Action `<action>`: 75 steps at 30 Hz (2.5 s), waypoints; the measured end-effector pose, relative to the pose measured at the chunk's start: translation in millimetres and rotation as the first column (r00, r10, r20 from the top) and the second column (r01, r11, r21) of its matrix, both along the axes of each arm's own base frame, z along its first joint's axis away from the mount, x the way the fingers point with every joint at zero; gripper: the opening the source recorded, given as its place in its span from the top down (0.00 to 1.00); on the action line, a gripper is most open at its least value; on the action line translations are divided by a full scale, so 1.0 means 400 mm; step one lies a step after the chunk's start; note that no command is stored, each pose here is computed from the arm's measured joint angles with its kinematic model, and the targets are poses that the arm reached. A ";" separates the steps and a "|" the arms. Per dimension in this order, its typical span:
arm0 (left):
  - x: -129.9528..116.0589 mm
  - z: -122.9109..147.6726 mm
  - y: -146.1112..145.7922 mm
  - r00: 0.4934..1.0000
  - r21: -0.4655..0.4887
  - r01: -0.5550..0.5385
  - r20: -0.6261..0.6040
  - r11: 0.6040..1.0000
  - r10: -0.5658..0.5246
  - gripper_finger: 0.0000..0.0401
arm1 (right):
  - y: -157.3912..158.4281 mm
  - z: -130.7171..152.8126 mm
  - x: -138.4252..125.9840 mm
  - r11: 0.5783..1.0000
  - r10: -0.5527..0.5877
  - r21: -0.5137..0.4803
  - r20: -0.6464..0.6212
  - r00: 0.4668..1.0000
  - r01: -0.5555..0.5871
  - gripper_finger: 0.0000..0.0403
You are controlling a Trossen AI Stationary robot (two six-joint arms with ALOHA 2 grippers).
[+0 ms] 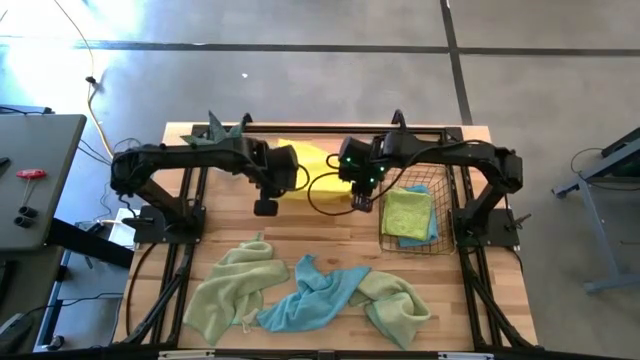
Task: Fold microfiber towels
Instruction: Fold the yellow microfiber cloth
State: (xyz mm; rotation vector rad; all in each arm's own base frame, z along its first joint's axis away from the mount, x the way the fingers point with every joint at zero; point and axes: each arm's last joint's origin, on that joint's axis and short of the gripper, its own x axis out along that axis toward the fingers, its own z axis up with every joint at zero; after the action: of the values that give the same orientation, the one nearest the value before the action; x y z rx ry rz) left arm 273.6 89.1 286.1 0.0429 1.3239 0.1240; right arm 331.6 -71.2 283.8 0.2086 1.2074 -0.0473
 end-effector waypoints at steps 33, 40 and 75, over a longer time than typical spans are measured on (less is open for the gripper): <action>-0.039 0.439 0.038 0.982 0.693 -0.047 0.162 0.719 -0.092 1.00 | -0.079 0.430 -0.049 0.819 0.043 -0.559 0.287 0.957 0.131 1.00; -0.038 0.419 0.092 0.988 0.671 -0.079 0.149 0.737 -0.029 1.00 | -0.121 0.399 -0.033 0.794 0.054 -0.603 0.198 0.979 0.079 1.00; 0.116 0.201 -0.030 0.994 0.066 -0.086 -0.067 0.994 0.090 1.00 | 0.010 0.070 0.023 0.992 0.104 -0.061 -0.123 0.987 -0.112 1.00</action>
State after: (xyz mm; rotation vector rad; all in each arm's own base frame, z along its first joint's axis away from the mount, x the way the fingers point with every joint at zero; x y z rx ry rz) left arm 320.0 76.9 366.4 0.0424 1.3917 0.2410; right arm 340.6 -67.2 311.6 0.0810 1.3324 -0.0061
